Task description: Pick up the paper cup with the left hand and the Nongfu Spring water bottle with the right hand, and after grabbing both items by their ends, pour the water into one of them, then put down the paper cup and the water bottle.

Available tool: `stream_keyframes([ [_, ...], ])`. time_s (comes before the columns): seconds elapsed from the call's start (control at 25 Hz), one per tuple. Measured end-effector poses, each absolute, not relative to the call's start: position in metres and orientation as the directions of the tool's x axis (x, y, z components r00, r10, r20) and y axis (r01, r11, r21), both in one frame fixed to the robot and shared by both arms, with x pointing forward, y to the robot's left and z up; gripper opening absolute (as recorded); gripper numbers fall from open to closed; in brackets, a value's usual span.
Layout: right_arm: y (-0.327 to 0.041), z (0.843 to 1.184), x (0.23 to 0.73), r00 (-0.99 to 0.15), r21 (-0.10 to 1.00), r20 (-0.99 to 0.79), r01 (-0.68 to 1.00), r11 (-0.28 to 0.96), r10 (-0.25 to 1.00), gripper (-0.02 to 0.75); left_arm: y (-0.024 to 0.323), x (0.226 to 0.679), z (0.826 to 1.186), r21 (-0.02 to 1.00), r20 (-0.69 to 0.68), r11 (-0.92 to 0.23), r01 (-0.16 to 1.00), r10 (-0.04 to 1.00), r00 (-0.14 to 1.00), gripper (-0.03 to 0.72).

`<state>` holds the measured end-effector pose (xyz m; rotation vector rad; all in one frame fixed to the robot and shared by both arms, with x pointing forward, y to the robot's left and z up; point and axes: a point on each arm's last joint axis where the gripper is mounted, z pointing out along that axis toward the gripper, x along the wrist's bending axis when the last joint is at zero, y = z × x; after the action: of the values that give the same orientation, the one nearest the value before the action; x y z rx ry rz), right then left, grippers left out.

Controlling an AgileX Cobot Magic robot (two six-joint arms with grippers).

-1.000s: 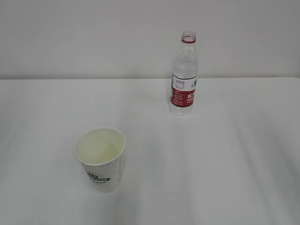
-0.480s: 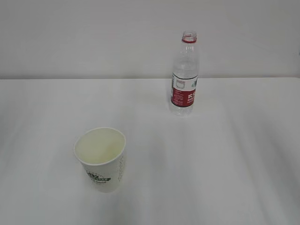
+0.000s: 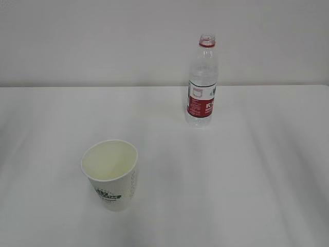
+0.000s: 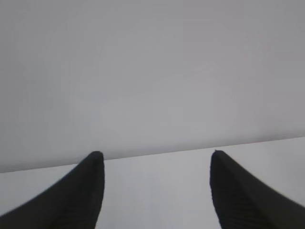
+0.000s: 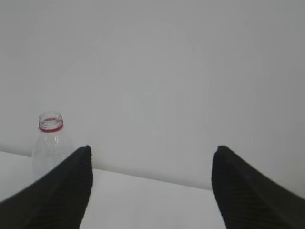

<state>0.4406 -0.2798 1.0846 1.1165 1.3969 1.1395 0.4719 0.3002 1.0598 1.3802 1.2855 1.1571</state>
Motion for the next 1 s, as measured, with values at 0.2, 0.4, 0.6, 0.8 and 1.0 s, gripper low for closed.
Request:
stream_keyframes([
  [0.2, -0.278, 1.075, 0.458, -0.096, 0.989, -0.132, 0.053, 0.137, 0.987, 0.587, 0.3, 0.487, 1.048, 0.988, 0.047, -0.05, 0.148, 0.999, 0.022, 0.507],
  [0.4, -0.277, 1.06, 0.477, -0.095, 0.989, -0.133, 0.058, 0.138, 0.987, 0.587, 0.3, 0.498, 1.037, 0.989, 0.043, -0.045, 0.14, 0.999, 0.022, 0.507],
  [0.6, -0.275, 1.044, 0.492, -0.098, 0.987, -0.139, 0.064, 0.145, 0.985, 0.587, 0.3, 0.506, 1.027, 0.989, 0.041, -0.044, 0.138, 0.999, 0.023, 0.507],
  [0.8, -0.272, 1.026, 0.505, -0.124, 0.981, -0.167, 0.08, 0.177, 0.978, 0.587, 0.3, 0.512, 1.017, 0.986, 0.04, -0.044, 0.163, 0.999, 0.024, 0.507],
  [1.0, -0.27, 1.007, 0.514, -0.148, 0.97, -0.179, 0.138, 0.199, 0.973, 0.587, 0.3, 0.517, 1.005, 0.978, 0.039, -0.043, 0.202, 0.999, 0.026, 0.507],
])
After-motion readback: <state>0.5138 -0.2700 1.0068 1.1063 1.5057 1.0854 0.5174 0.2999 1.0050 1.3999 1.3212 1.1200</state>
